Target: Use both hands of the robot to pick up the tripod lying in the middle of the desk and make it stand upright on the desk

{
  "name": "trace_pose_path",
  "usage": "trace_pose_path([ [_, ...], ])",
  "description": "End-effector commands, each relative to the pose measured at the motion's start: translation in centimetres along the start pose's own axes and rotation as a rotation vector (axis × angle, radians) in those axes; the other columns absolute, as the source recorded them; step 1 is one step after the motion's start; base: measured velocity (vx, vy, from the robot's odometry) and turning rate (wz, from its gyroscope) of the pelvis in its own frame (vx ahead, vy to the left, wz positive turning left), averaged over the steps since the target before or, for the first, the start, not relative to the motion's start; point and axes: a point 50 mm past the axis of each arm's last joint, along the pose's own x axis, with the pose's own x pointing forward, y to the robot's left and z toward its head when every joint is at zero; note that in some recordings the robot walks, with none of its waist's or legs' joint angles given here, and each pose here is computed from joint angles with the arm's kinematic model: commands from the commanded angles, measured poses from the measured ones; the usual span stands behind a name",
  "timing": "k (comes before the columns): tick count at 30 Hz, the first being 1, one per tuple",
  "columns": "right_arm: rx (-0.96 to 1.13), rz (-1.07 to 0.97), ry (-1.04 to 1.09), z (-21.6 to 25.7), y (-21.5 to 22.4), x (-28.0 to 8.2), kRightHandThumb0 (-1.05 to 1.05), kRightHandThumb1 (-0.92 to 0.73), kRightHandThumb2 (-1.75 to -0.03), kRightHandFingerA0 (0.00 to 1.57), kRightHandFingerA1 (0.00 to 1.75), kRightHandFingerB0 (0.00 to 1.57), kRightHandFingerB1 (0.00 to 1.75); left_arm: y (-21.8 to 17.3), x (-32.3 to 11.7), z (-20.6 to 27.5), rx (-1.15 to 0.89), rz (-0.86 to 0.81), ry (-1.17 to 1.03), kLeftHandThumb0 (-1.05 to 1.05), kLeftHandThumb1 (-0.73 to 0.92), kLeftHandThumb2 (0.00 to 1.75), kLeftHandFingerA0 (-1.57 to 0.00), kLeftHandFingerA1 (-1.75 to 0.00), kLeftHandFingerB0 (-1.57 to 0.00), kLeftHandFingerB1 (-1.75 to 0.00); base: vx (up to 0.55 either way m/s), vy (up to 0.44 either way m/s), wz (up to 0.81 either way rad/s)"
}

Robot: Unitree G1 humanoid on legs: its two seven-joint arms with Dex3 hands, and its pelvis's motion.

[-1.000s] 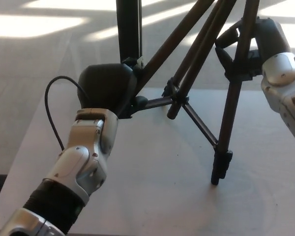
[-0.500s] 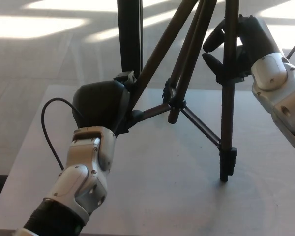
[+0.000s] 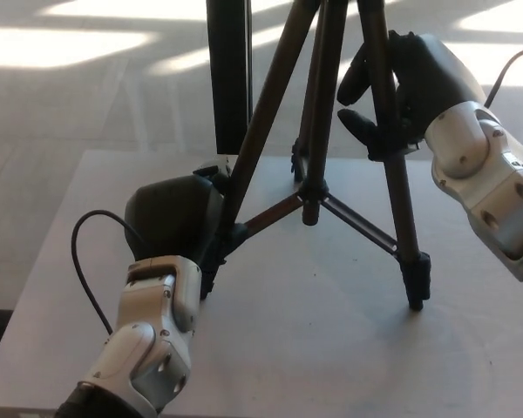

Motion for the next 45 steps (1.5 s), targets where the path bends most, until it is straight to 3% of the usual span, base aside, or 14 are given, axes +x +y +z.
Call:
trace_pose_path([
  [1, -0.134, 0.008, -0.227, 2.2, -0.2, -0.6, -0.2, -0.41, -1.28, 0.92, 1.75, 0.81, 1.48, -3.8, -2.2, -0.4, 0.04, -0.199, -0.012, -0.12, 0.48, 0.7, -0.9, -1.71, -0.84, -1.26, 0.0, 0.0, 0.0],
  [3, -0.133, 0.007, -0.219, 1.8, 0.0, -0.7, -0.2, -0.4, -1.29, 0.92, 1.74, 0.82, 1.48, -3.8, -2.2, -0.5, 0.047, -0.197, -0.013, -0.11, 0.45, 0.69, -0.93, -1.63, -0.88, -1.1, 0.0, 0.0, 0.0],
  [4, -0.135, 0.005, -0.213, 1.6, 0.1, -0.7, -0.26, -0.46, -1.19, 1.2, 1.38, 0.95, 1.19, -3.8, -2.1, -0.5, 0.05, -0.199, -0.011, -0.13, 0.46, 0.67, -0.93, -1.63, -0.88, -0.97, 0.0, 0.0, 0.0],
  [5, -0.137, 0.009, -0.198, 1.3, 0.1, -0.8, -0.18, -0.42, -1.25, 0.9, 1.74, 0.82, 1.4, -3.8, -2.1, -0.5, 0.05, -0.206, -0.005, -0.15, 0.47, 0.61, -0.92, -1.6, -0.87, -0.85, 0.0, 0.0, 0.0],
  [12, -0.11, 0.073, -0.062, -1.1, 1.0, -1.0, -0.17, -0.49, -1.18, 0.85, 1.71, 0.78, 1.37, -4.1, -2.1, -0.9, 0.092, -0.222, 0.017, -0.26, 0.48, 0.69, -0.91, -1.31, -0.79, -0.84, 0.0, 0.0, 0.0],
  [17, -0.119, 0.145, 0.006, -2.2, 1.3, -1.1, -0.31, -0.71, -0.64, 0.75, 1.52, 0.57, 0.5, -4.0, -2.3, -0.9, 0.086, -0.233, 0.03, -0.25, 0.51, 0.62, -0.87, -1.57, -0.82, -0.91, 0.0, 0.0, 0.0],
  [18, -0.114, 0.166, 0.013, -2.3, 1.3, -1.1, -0.4, -0.66, -0.64, 0.77, 1.52, 0.33, 0.39, -4.0, -2.3, -0.8, 0.074, -0.238, 0.033, -0.17, 0.5, 0.63, -0.83, -1.72, -0.69, -1.38, 0.0, 0.0, 0.0],
  [19, -0.106, 0.197, 0.024, -2.4, 1.3, -1.1, -0.4, -0.66, -0.64, 0.77, 1.52, 0.33, 0.39, -4.0, -2.3, -0.8, 0.057, -0.246, 0.037, -0.17, 0.5, 0.63, -0.83, -1.72, -0.69, -1.38, 0.0, 0.0, 0.0],
  [20, -0.133, 0.258, 0.073, -2.4, 1.2, -1.1, -0.61, -0.7, -0.61, 0.38, 0.62, 0.05, 0.24, -3.9, -2.1, -0.7, 0.052, -0.288, 0.063, -0.51, 0.33, 0.74, -0.93, -1.33, -0.68, -1.14, 0.0, 0.0, 0.0],
  [21, -0.144, 0.303, 0.119, -2.3, 1.2, -1.2, -0.66, -0.7, -0.62, 0.17, 0.46, 0.0, 0.14, -3.9, -1.9, -0.6, 0.032, -0.32, 0.084, -0.48, 0.45, 0.57, -0.59, -1.4, -0.5, -1.01, 0.0, 0.0, 0.0],
  [22, -0.134, 0.312, 0.124, -2.3, 1.2, -1.3, -0.79, -0.52, -0.89, 0.0, 0.32, 0.0, 0.1, -3.7, -1.7, -0.5, 0.012, -0.359, 0.093, -0.61, 0.36, 0.78, -0.49, -0.94, -0.36, -0.67, 0.0, 0.0, 0.0],
  [24, -0.122, 0.329, 0.148, -2.5, 1.2, -1.3, -0.81, -0.62, -0.74, 0.0, 0.0, 0.0, 0.0, -3.4, -1.4, -0.5, -0.057, -0.486, 0.097, -0.77, 0.43, 0.84, 0.0, -0.11, 0.0, 0.0, 0.0, 0.0, 0.0],
  [25, -0.117, 0.334, 0.153, -2.5, 1.2, -1.3, -0.85, -0.62, -0.73, 0.0, 0.0, 0.0, 0.0, -3.3, -1.3, -0.5, -0.063, -0.513, 0.101, -0.84, 0.5, 0.57, 0.0, 0.0, 0.0, 0.0, 0.0, 0.0, 0.0],
  [45, -0.112, 0.399, 0.262, -3.7, 0.6, -2.9, -1.0, -0.61, -0.79, 0.0, 0.0, 0.0, 0.0, -2.5, -1.9, -3.2, -0.205, -0.642, 0.152, -1.0, 0.6, 0.59, 0.0, 0.0, 0.0, 0.0, 0.0, 0.0, 0.0],
])
